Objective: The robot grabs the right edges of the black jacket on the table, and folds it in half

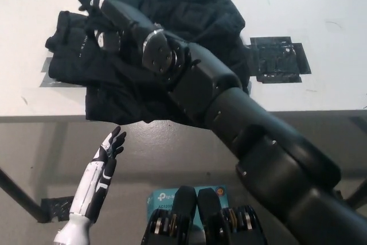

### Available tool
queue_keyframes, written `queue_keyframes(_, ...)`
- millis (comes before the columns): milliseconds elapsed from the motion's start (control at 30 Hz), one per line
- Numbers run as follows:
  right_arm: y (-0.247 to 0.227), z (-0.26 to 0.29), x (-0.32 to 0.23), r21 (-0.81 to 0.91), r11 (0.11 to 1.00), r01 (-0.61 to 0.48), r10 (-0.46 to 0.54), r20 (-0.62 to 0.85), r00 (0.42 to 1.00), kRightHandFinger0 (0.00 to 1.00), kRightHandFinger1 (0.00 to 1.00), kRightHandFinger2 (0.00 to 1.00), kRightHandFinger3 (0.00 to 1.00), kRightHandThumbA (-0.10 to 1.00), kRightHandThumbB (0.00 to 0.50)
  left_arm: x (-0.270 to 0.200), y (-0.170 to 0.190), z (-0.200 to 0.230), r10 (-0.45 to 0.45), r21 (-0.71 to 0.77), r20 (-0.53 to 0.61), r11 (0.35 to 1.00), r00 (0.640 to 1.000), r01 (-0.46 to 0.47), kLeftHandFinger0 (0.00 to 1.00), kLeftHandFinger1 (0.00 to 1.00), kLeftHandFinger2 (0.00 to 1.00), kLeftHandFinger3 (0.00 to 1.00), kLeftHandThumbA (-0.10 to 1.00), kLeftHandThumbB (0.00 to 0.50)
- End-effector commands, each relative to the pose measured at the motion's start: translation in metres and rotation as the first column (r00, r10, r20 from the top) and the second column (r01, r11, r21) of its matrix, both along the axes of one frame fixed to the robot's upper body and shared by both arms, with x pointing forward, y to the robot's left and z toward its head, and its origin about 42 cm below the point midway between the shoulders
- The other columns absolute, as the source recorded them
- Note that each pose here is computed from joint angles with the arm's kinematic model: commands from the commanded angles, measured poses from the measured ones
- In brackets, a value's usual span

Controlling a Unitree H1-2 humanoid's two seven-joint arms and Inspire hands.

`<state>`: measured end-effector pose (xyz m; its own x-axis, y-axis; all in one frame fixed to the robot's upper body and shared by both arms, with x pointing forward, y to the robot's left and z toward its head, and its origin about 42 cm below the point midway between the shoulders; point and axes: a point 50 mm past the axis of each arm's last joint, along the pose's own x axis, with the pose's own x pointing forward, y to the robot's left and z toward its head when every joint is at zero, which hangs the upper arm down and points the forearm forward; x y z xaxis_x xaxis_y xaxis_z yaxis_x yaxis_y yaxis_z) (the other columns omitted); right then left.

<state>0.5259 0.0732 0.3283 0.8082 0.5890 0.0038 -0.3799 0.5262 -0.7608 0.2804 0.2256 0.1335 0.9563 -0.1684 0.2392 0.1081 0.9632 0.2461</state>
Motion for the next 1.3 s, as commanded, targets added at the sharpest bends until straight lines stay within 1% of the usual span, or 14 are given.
queue_keyframes(0,0.015,0.024,-0.003,-0.033,0.997,-0.063,0.063,-0.015,0.998,0.52,0.88,0.94,1.0,0.33,0.294,0.006,-0.003,0.016,-0.035,0.035,0.045,0.999,0.998,0.033,1.0,1.0,1.0,1.0,1.0,0.313)
queue_keyframes(33,0.017,0.028,-0.004,0.01,0.991,-0.13,0.129,-0.216,0.968,0.87,1.0,1.0,1.0,0.54,0.441,0.007,-0.004,0.016,-0.039,0.036,0.045,0.999,0.998,0.038,1.0,1.0,1.0,1.0,1.0,0.307)
queue_keyframes(67,0.018,0.031,-0.005,0.043,0.986,-0.16,0.165,-0.279,0.946,1.0,1.0,1.0,1.0,0.6,0.456,0.007,-0.004,0.017,-0.041,0.037,0.047,0.999,0.998,0.039,1.0,1.0,1.0,1.0,1.0,0.299)
queue_keyframes(167,0.02,0.046,-0.006,0.152,0.968,-0.198,0.243,-0.395,0.886,1.0,1.0,1.0,1.0,0.68,0.5,0.013,-0.006,0.018,-0.046,0.041,0.057,0.998,0.997,0.044,1.0,1.0,1.0,1.0,1.0,0.305)
queue_keyframes(267,0.02,0.072,-0.006,0.242,0.94,-0.239,0.323,-0.412,0.852,1.0,1.0,1.0,1.0,0.96,0.5,0.015,-0.006,0.018,-0.04,0.051,0.055,0.998,0.998,0.038,1.0,1.0,1.0,1.0,1.0,0.336)
queue_keyframes(300,0.021,0.078,-0.006,0.262,0.939,-0.223,0.318,-0.416,0.852,1.0,1.0,1.0,1.0,0.99,0.5,0.015,-0.006,0.018,-0.039,0.051,0.054,0.998,0.998,0.036,1.0,1.0,1.0,1.0,1.0,0.343)
queue_keyframes(533,0.024,0.149,-0.01,0.462,0.869,-0.179,0.383,-0.397,0.834,1.0,1.0,1.0,1.0,1.0,0.5,0.02,-0.009,0.019,-0.04,0.07,0.045,0.997,0.998,0.037,1.0,1.0,1.0,1.0,0.98,0.342)
queue_keyframes(700,0.022,0.181,-0.015,0.535,0.824,-0.187,0.434,-0.383,0.815,1.0,1.0,1.0,1.0,1.0,0.5,0.022,-0.012,0.02,-0.059,0.059,0.055,0.997,0.997,0.056,1.0,1.0,1.0,1.0,0.75,0.287)
queue_keyframes(733,0.021,0.19,-0.016,0.58,0.788,-0.203,0.483,-0.379,0.789,1.0,1.0,1.0,1.0,1.0,0.492,0.022,-0.012,0.02,-0.071,0.041,0.054,0.997,0.996,0.069,1.0,1.0,1.0,1.0,0.63,0.281)
queue_keyframes(900,0.017,0.219,-0.022,0.69,0.695,-0.203,0.575,-0.364,0.733,1.0,1.0,1.0,1.0,1.0,0.5,0.022,-0.016,0.02,-0.088,0.028,0.031,0.996,0.996,0.087,1.0,1.0,1.0,1.0,0.44,0.276)
queue_keyframes(1000,0.008,0.24,-0.023,0.762,0.619,-0.188,0.583,-0.287,0.76,1.0,1.0,1.0,1.0,1.0,0.5,0.026,-0.018,0.023,-0.094,0.032,0.052,0.995,0.994,0.093,1.0,1.0,1.0,1.0,0.38,0.267)
queue_keyframes(1100,-0.036,0.289,-0.027,0.791,0.561,-0.244,0.509,-0.097,0.855,1.0,1.0,1.0,1.0,1.0,0.499,0.04,-0.019,0.034,-0.084,0.05,0.102,0.996,0.991,0.08,1.0,1.0,1.0,1.0,0.61,0.267)
queue_keyframes(1200,-0.116,0.332,-0.05,0.682,0.636,-0.361,0.334,0.178,0.926,1.0,1.0,1.0,1.0,1.0,0.5,0.053,-0.015,0.047,-0.059,0.057,0.129,0.997,0.99,0.053,1.0,1.0,1.0,1.0,0.97,0.311)
queue_keyframes(1267,-0.159,0.342,-0.066,0.605,0.694,-0.39,0.25,0.305,0.919,1.0,1.0,1.0,1.0,1.0,0.484,0.061,-0.012,0.053,-0.056,0.048,0.157,0.998,0.986,0.049,1.0,1.0,1.0,1.0,1.0,0.31)
